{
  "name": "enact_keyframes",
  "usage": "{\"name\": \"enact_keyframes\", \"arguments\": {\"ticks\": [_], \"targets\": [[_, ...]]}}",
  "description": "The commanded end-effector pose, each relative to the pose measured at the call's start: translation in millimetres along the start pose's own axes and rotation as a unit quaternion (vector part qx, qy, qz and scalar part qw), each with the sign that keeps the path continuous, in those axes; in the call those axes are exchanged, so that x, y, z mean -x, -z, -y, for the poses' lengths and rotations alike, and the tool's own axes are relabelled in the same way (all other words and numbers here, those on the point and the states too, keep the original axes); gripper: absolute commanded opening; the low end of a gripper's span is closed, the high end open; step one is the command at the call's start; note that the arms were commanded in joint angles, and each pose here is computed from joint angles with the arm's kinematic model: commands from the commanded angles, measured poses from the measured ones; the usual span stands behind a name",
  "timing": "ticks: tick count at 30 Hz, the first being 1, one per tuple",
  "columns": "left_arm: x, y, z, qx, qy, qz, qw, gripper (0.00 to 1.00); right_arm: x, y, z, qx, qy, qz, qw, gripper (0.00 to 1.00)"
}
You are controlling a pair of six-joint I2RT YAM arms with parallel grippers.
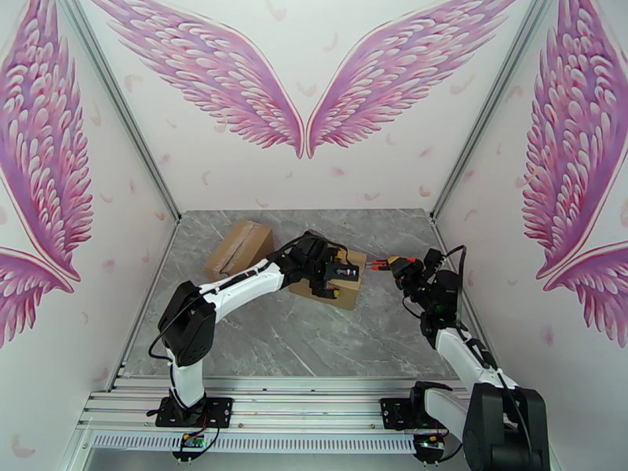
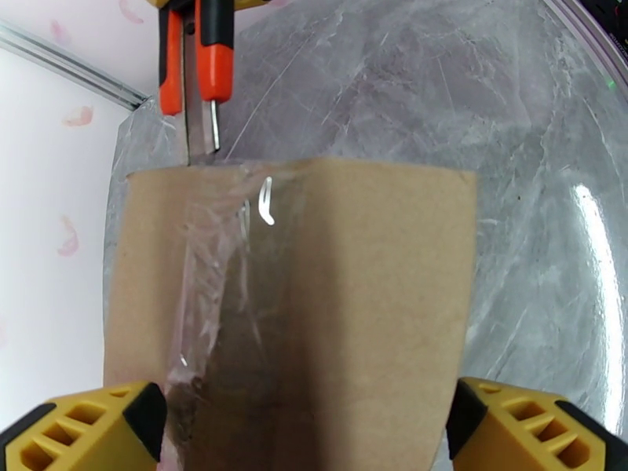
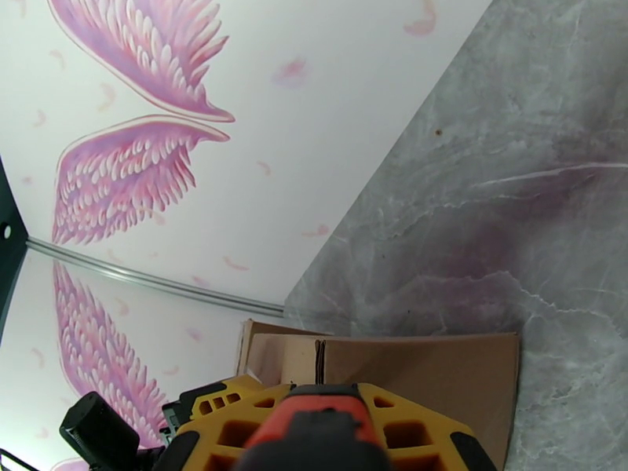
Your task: Unpack the express box
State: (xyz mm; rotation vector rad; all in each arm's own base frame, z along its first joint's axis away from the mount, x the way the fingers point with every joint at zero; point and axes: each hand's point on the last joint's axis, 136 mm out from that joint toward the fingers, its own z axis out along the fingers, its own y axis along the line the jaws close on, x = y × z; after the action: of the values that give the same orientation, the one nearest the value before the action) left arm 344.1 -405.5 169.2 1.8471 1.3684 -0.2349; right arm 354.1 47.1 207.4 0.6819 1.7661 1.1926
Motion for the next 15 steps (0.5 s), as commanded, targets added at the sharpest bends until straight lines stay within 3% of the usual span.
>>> {"name": "enact_keyframes", "arguments": {"ticks": [1, 15], "targets": [[-6.7, 2.6, -30.6, 0.037, 0.005, -0.002, 0.999, 0.99, -51.4, 3.6, 11.3, -0.007, -0.025, -0.126, 0.992, 0.0], [-23.9, 6.6, -34.5, 0.027, -0.009, -0.007, 1.0, 0.99, -73.8, 13.2, 0.2, 0.004, -0.021, -0.226, 0.974, 0.0]]}}
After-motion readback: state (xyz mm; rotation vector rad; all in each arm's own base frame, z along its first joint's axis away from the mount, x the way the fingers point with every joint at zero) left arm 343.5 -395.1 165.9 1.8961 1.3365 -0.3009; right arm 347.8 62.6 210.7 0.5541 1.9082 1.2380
